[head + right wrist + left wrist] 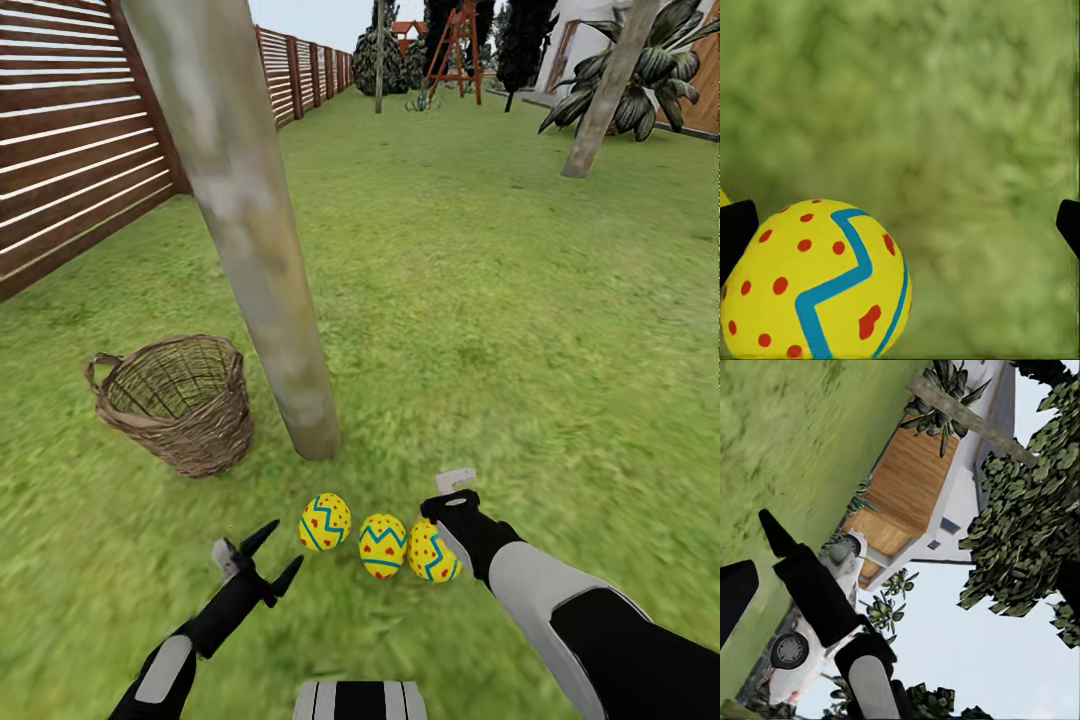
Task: Take the three Easter eggs out of the wicker basket on the lawn in the garden, then place them on the lawn next to a single tree (choose any tree) so that all three eggs are next to the same tree and none are left in the basket.
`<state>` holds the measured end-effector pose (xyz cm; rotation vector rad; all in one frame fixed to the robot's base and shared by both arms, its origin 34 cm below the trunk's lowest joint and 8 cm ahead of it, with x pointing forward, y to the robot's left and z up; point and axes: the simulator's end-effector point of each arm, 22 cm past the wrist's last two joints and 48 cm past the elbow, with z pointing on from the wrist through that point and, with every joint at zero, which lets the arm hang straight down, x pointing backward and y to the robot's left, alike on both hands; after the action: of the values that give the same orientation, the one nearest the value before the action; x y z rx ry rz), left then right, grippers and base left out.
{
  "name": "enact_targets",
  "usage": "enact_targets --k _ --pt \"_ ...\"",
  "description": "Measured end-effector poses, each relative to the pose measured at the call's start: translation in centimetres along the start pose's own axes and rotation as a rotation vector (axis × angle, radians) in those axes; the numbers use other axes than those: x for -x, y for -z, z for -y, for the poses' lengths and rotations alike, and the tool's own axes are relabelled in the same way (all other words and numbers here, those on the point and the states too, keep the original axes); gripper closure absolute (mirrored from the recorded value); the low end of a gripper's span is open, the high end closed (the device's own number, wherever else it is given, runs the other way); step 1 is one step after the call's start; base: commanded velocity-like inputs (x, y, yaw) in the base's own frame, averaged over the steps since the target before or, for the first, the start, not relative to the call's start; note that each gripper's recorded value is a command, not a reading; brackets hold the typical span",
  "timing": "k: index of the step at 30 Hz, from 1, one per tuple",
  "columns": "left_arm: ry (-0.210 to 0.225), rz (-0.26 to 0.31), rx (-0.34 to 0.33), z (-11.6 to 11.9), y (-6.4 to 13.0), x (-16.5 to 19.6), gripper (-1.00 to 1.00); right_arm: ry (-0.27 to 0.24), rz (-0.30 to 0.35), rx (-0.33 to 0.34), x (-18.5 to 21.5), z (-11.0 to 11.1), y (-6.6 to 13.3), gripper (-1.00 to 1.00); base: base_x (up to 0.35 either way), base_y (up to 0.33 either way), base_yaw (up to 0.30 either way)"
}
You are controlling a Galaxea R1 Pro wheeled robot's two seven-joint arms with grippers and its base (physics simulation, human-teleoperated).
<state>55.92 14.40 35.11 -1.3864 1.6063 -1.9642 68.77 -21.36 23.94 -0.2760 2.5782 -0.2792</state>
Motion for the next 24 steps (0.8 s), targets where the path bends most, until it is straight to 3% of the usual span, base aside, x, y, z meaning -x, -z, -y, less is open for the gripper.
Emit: enact_targets --k 3,5,7,9,12,15,19,22,24 --pt "-0.040 0.001 0.152 -2.2 2.2 1.6 -1.00 0.015 -0.078 -0.022 -4.2 2.3 -0.3 -1.00 0.000 0.000 0.000" --pt "-0.091 0.005 0.235 -3.2 3.7 2.6 -1.00 0.014 -0.123 0.045 -6.8 3.2 -0.5 -1.00 0.000 0.000 0.000" --pt "-0.167 -0.026 0.340 -5.0 4.8 2.4 -1.00 0.009 -0.158 0.123 -9.5 2.3 -0.2 -1.00 0.000 0.000 0.000" --pt "-0.215 -0.026 0.375 -5.5 5.2 2.7 -1.00 0.010 -0.177 0.137 -11.1 2.3 0.2 -1.00 0.000 0.000 0.000" --pt "-0.271 0.020 0.407 -5.9 7.1 4.1 -1.00 0.016 -0.213 0.135 -14.2 2.7 0.7 -1.00 0.000 0.000 0.000" --pt "-0.338 0.104 0.473 -6.5 10.8 6.9 -1.00 0.020 -0.248 0.142 -17.0 2.4 1.6 -1.00 0.000 0.000 0.000" --pt "-0.395 0.190 0.539 -6.8 14.2 9.4 -1.00 0.014 -0.227 0.130 -18.8 3.9 2.2 -1.00 0.000 0.000 0.000" --pt "-0.424 0.248 0.620 -8.4 15.6 10.1 -1.00 0.017 -0.270 0.181 -21.7 2.7 3.5 -1.00 0.000 0.000 0.000" --pt "-0.431 0.258 0.636 -8.3 15.8 10.1 -1.00 0.015 -0.248 0.206 -22.1 1.9 4.1 -1.00 0.000 0.000 0.000"
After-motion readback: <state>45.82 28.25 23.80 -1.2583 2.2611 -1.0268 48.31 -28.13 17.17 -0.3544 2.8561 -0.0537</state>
